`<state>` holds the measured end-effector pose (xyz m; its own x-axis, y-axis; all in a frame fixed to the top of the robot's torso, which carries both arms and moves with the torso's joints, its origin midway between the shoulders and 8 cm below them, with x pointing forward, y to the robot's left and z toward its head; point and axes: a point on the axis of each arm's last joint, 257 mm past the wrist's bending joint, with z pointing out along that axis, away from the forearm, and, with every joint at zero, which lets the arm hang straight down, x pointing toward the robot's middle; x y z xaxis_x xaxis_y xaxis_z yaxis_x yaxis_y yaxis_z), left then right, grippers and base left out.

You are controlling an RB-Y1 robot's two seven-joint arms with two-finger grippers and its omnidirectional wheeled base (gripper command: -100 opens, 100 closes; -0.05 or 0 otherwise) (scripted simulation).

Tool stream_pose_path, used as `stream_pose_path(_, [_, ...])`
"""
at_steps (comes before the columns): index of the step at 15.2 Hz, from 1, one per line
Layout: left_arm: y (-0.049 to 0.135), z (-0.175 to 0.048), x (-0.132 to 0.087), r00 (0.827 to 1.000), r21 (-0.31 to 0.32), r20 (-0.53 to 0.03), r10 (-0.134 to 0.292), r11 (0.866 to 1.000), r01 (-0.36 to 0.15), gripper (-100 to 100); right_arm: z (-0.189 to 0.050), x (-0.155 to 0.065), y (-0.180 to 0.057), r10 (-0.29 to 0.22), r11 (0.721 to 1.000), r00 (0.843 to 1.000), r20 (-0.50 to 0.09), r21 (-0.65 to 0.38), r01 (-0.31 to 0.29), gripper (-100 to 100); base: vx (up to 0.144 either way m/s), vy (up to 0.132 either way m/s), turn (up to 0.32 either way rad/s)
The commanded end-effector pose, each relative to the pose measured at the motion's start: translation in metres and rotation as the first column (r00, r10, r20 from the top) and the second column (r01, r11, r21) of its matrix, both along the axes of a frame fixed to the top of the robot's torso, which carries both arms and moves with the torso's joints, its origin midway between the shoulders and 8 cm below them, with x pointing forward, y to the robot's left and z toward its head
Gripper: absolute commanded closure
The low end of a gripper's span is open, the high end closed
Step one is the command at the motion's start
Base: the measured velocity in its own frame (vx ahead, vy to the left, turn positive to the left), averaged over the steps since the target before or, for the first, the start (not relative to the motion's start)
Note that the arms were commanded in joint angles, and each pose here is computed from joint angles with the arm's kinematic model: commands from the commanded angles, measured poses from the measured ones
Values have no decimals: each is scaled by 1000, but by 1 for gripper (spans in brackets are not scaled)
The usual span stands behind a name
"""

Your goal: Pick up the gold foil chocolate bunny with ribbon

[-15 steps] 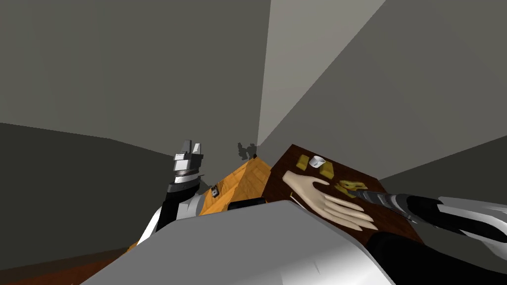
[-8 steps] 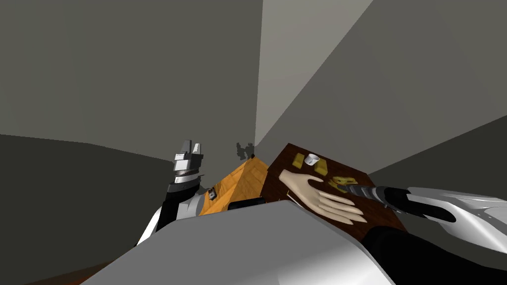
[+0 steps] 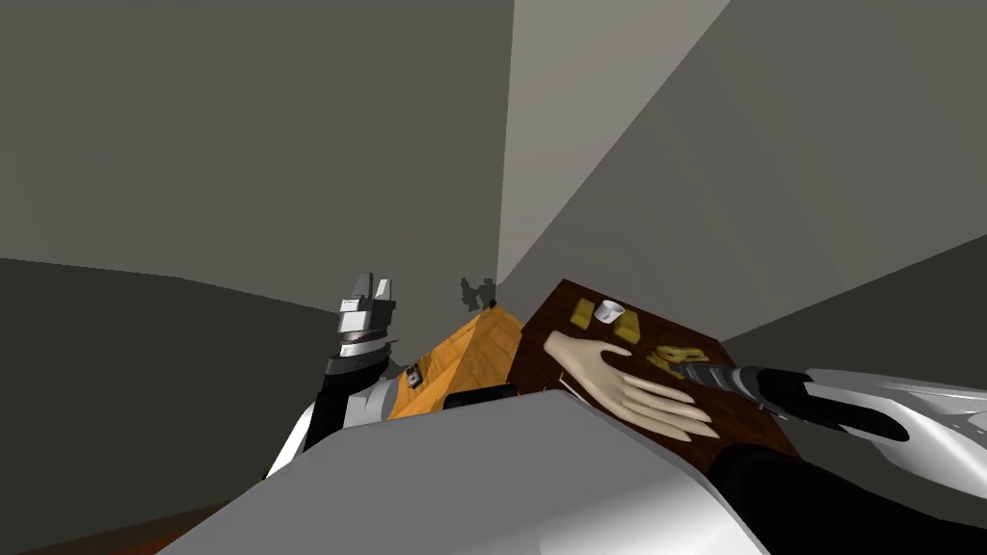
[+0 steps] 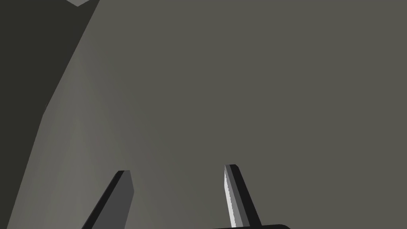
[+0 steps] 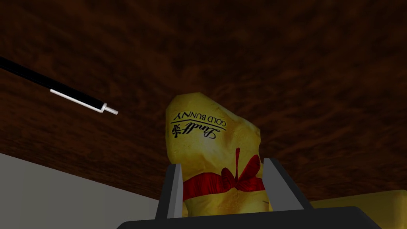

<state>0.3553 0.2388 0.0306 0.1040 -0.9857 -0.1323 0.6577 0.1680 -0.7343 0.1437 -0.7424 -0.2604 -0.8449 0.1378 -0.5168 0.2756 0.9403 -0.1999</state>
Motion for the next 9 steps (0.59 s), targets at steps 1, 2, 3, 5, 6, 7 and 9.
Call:
stream_pose_path(1, [0, 0, 0, 1000, 0, 0, 0, 1000, 0, 0, 4, -12, -6, -16, 1000, 1000, -2, 0, 16, 100, -10, 16, 116])
stream_pose_path(2, [0, 0, 0, 1000, 0, 0, 0, 1000, 0, 0, 6, -19, -9, -25, 1000, 1000, -3, 0, 25, 100, -14, 34, 160])
stream_pose_path(3, [0, 0, 0, 1000, 0, 0, 0, 1000, 0, 0, 6, -19, -9, -25, 1000, 1000, -3, 0, 25, 100, -12, 35, 112])
stream_pose_path(5, [0, 0, 0, 1000, 0, 0, 0, 1000, 0, 0, 11, -32, -15, -44, 999, 999, -5, -2, 44, 100, -12, 40, 112])
stream_pose_path(6, [0, 0, 0, 1000, 0, 0, 0, 1000, 0, 0, 11, -33, -15, -44, 999, 999, -6, -3, 44, 100, -7, 37, 75])
stream_pose_path(7, [0, 0, 0, 1000, 0, 0, 0, 1000, 0, 0, 14, -40, -18, -53, 999, 999, -7, -4, 53, 100, -2, 33, 77])
stream_pose_path(9, [0, 0, 0, 1000, 0, 0, 0, 1000, 0, 0, 15, -40, -17, -54, 999, 999, -8, -5, 54, 100, -3, 25, 70])
